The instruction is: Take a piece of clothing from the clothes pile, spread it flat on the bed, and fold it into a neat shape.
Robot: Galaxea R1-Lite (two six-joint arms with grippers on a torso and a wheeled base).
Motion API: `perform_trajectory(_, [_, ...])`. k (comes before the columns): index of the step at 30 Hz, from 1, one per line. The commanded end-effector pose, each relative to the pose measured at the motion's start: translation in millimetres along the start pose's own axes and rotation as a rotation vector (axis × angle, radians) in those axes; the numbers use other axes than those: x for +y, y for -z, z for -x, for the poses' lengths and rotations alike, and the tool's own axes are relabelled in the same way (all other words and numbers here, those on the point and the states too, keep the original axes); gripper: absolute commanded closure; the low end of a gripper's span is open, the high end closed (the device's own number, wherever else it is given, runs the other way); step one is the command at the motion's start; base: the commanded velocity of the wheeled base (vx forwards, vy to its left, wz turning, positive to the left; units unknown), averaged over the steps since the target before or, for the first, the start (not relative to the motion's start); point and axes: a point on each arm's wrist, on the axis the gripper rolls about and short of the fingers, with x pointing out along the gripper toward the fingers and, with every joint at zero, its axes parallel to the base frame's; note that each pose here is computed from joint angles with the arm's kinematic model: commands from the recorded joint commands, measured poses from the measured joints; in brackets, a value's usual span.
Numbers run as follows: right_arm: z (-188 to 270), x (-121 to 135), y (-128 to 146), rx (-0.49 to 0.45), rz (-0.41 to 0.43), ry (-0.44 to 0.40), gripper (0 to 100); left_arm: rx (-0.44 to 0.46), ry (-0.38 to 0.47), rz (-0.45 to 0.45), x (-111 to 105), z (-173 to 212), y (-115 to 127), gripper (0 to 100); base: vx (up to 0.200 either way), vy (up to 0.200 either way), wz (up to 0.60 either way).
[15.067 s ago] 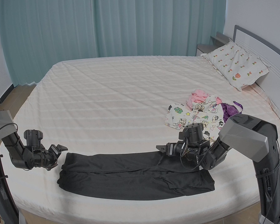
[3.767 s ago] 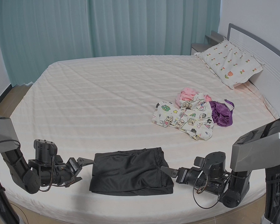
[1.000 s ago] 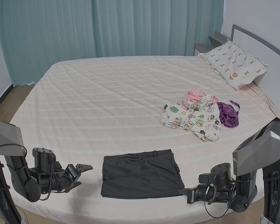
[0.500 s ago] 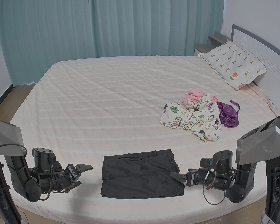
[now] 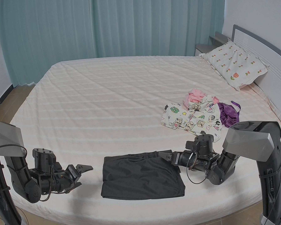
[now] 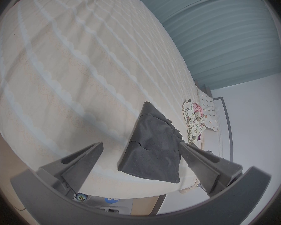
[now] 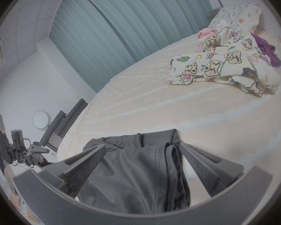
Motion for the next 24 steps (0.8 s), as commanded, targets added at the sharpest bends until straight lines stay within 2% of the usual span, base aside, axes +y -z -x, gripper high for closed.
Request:
perform_trajectory(1, [-19.4, -2.8, 5.2, 0.016, -0.011, 0.000, 0, -0.003, 0.001, -0.001, -0.4, -0.2, -0.2, 0, 0.000, 0.000, 0.00])
perform_trajectory(14, [-26.7, -2.1, 6.1, 0.036, -0.015, -0.007, 0, -0.003, 0.001, -0.001, -0.3, 0.0, 0.0, 0, 0.000, 0.000, 0.00])
perform_trajectory(15, [-28.1, -3.1, 5.9, 0.047, -0.018, 0.002, 100, -0.003, 0.001, -0.001, -0.3, 0.0, 0.0, 0, 0.000, 0.000, 0.00])
perform_trajectory(24, [-28.7, -5.3, 2.3, 0.054, -0.044, 0.031, 100, -0.002, 0.000, 0.000, 0.0, 0.2, 0.2, 0, 0.000, 0.000, 0.00])
